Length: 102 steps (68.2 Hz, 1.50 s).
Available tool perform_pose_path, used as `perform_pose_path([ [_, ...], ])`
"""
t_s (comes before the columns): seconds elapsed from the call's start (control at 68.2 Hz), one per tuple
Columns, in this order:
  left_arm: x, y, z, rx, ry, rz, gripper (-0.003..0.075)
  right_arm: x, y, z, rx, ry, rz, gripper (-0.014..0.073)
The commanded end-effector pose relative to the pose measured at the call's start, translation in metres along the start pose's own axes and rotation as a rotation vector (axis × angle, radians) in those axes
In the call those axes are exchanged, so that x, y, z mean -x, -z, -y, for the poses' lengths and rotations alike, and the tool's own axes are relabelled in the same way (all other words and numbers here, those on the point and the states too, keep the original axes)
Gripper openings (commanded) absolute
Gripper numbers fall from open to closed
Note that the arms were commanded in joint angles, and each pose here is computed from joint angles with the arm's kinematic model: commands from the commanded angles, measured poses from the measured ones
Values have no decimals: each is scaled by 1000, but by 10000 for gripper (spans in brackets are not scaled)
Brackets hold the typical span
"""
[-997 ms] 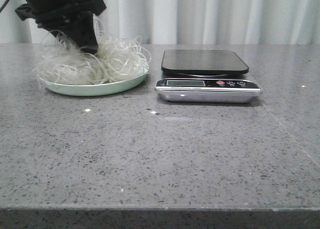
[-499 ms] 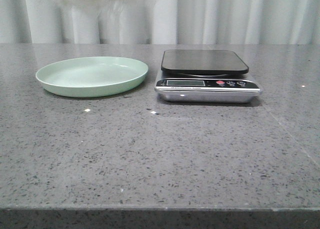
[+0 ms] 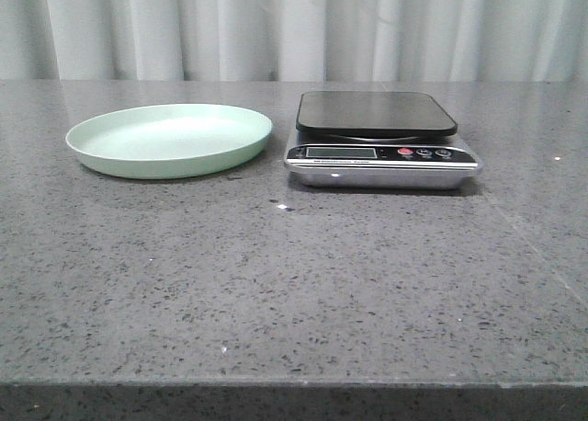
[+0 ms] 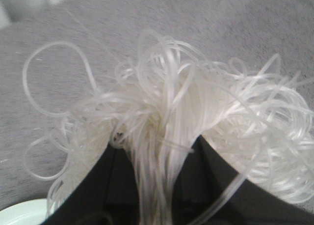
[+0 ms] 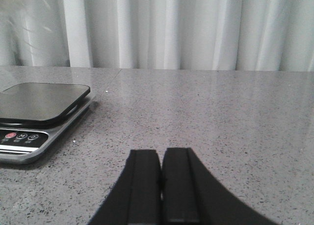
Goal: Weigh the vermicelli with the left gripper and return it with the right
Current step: 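Lift the vermicelli with the left gripper and carry it over the scale, then lower the vermicelli onto the scale pan and open the left gripper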
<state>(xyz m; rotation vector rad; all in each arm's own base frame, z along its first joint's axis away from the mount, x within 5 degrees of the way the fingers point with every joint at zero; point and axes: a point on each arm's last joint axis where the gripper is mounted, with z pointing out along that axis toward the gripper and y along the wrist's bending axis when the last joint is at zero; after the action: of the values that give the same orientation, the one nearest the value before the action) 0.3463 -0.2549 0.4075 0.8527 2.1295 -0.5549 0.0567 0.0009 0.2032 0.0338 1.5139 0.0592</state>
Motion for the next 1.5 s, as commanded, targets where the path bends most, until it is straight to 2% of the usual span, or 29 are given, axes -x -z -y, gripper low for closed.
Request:
perform_pose_path([
  [0.0,17,6,14,-6,-15,128,139,10,2,0,0,5,95,151],
  [0.279,-2,-48,10,-19,-4,20,139,10,2,0,0,5,95,151],
  [0.499,-1,-53,6,17,-26,42,137,10,2,0,0,5,95,151],
  [0.983,-5,-60,5,12,-21,26,147,10,2,0,0,5,95,151],
  [1.071,-5,-60,5,11,-20,27,204,10,2,0,0,5,95,151],
  [1.232,-6,-60,5,8,-20,14,406,10,2,0,0,5,95,151],
  [1.291,-6,-60,5,7,-20,10,454,10,2,0,0,5,95,151],
  [1.378,-6,-60,5,6,-20,8,506,10,2,0,0,5,95,151],
  [1.481,-5,-57,6,6,-21,12,531,10,2,0,0,5,95,151],
])
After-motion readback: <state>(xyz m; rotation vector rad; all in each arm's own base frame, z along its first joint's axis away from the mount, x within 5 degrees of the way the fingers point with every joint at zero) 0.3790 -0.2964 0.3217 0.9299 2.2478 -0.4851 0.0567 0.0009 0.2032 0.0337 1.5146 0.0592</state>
